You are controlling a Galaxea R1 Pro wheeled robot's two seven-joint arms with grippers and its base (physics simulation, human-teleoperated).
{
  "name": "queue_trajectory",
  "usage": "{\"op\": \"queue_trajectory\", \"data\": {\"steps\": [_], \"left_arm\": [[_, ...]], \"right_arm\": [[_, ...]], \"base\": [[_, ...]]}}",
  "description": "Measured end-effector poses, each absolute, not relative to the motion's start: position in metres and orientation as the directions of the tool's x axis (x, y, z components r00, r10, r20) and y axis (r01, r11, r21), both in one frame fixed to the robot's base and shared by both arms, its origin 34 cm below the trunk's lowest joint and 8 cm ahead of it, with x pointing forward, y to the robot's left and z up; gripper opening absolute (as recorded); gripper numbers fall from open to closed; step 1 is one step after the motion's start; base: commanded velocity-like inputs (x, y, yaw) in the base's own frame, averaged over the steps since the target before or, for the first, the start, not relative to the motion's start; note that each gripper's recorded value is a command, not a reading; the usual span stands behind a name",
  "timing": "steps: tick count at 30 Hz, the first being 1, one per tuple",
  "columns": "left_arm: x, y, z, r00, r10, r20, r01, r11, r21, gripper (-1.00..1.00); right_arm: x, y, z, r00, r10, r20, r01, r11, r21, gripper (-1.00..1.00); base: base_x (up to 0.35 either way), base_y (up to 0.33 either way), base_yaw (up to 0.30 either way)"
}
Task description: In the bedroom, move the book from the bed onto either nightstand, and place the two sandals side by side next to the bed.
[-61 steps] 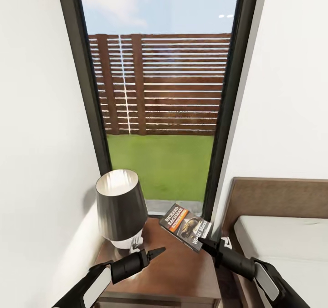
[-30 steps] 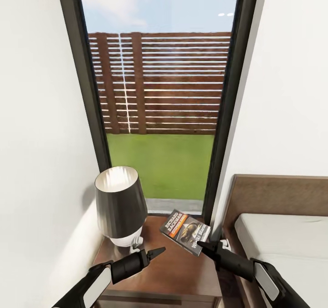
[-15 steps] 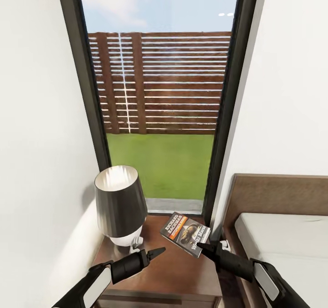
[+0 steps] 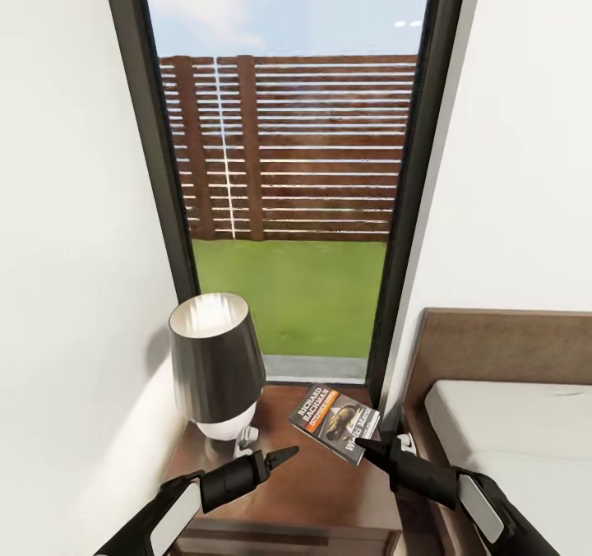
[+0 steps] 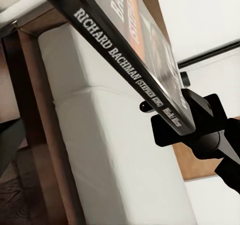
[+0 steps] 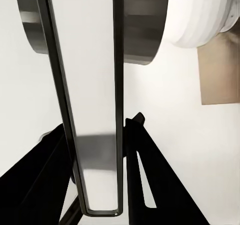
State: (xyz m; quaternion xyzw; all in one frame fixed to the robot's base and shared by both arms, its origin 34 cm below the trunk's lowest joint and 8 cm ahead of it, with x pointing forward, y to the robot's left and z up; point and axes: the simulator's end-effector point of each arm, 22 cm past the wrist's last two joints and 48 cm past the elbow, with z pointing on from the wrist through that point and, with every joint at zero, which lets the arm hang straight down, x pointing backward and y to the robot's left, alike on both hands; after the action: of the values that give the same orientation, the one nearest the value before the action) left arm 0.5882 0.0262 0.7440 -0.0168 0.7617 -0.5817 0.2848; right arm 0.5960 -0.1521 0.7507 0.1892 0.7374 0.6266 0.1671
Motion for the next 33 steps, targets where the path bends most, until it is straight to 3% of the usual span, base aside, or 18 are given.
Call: {"op": "queue_trajectory", "data": {"steps": [33], "left_arm": [[0.585,0.026,0.707,-0.837,-0.357,-0.414,0.306,0.323,-0.896,1.00]], "right_arm": [[0.594,-0.152,0.716,-0.871,0.491,-0.008,0.065,0.132,0.989,-1.00]], "base": [[0.000,0.000,0.000]]}}
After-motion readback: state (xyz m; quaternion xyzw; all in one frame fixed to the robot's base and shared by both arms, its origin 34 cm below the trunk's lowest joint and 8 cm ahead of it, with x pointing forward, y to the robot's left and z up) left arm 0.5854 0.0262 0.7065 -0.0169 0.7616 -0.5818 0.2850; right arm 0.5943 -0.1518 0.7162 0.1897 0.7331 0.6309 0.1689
